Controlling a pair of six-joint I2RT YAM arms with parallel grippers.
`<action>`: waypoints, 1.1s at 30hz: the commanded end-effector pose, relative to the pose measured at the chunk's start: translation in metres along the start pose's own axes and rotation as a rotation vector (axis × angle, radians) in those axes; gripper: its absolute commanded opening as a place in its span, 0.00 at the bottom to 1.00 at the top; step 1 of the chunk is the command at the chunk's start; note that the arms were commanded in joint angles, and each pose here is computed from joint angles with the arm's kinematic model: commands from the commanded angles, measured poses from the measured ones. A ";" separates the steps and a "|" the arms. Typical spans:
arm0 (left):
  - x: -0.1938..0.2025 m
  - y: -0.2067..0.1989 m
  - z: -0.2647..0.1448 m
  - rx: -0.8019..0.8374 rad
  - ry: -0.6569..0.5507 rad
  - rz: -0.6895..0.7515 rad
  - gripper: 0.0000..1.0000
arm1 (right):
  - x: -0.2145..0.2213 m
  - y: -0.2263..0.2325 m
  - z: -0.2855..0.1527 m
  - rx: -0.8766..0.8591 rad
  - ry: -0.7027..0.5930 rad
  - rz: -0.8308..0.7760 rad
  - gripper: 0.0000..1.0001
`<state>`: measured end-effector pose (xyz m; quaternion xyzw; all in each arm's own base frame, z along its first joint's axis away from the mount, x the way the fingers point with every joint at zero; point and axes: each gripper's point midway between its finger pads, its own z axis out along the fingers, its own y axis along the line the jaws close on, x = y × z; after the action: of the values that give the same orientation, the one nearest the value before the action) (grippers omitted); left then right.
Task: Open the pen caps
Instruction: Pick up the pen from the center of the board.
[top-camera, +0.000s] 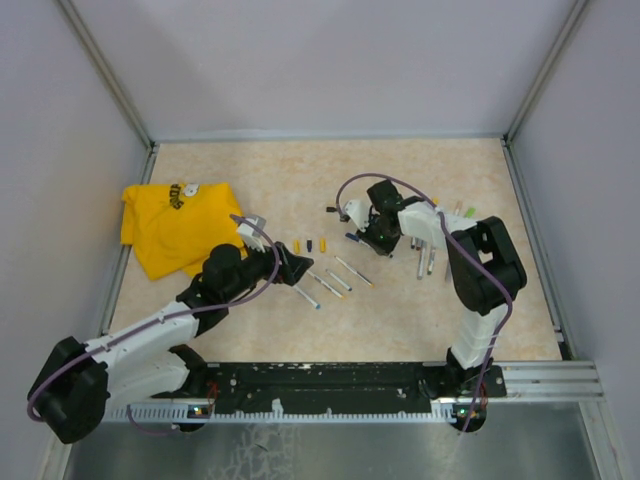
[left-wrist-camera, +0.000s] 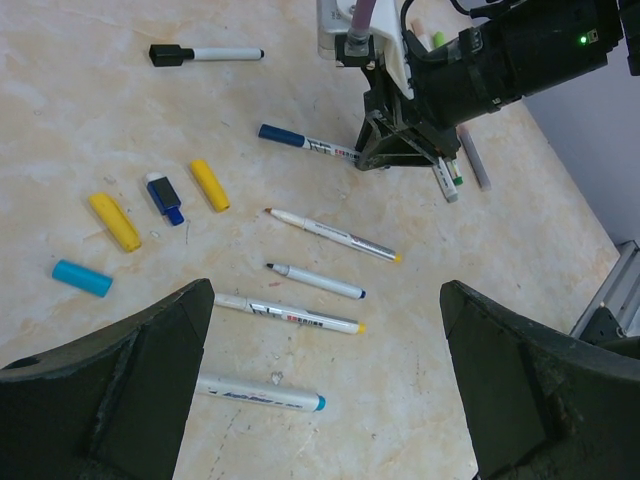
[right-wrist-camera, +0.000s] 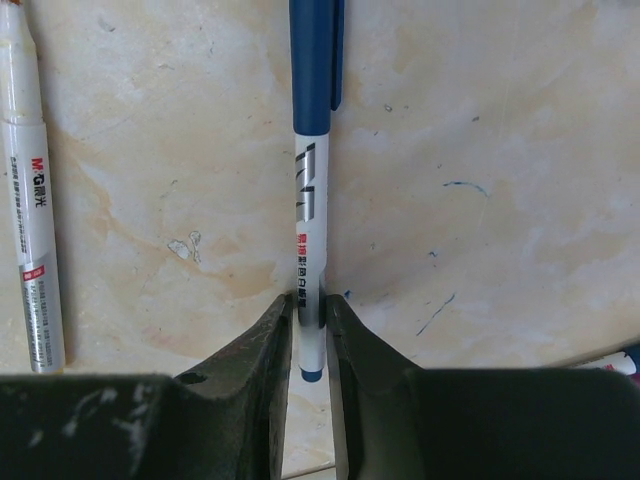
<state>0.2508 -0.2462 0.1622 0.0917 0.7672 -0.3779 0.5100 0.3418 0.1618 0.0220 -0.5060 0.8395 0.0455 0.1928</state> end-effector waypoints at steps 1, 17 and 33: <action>-0.006 -0.007 0.003 0.040 -0.025 -0.012 1.00 | 0.002 0.007 0.007 -0.010 0.003 0.006 0.22; -0.002 -0.008 0.005 0.057 -0.018 -0.035 1.00 | 0.000 0.009 0.007 -0.024 -0.005 0.013 0.02; -0.002 -0.012 0.007 0.115 -0.032 -0.072 0.99 | -0.034 0.008 -0.041 -0.043 -0.225 0.030 0.00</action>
<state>0.2520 -0.2553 0.1598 0.0854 0.7577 -0.4157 0.4958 0.3312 0.1723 0.0397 -0.4975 0.8331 0.0921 0.2237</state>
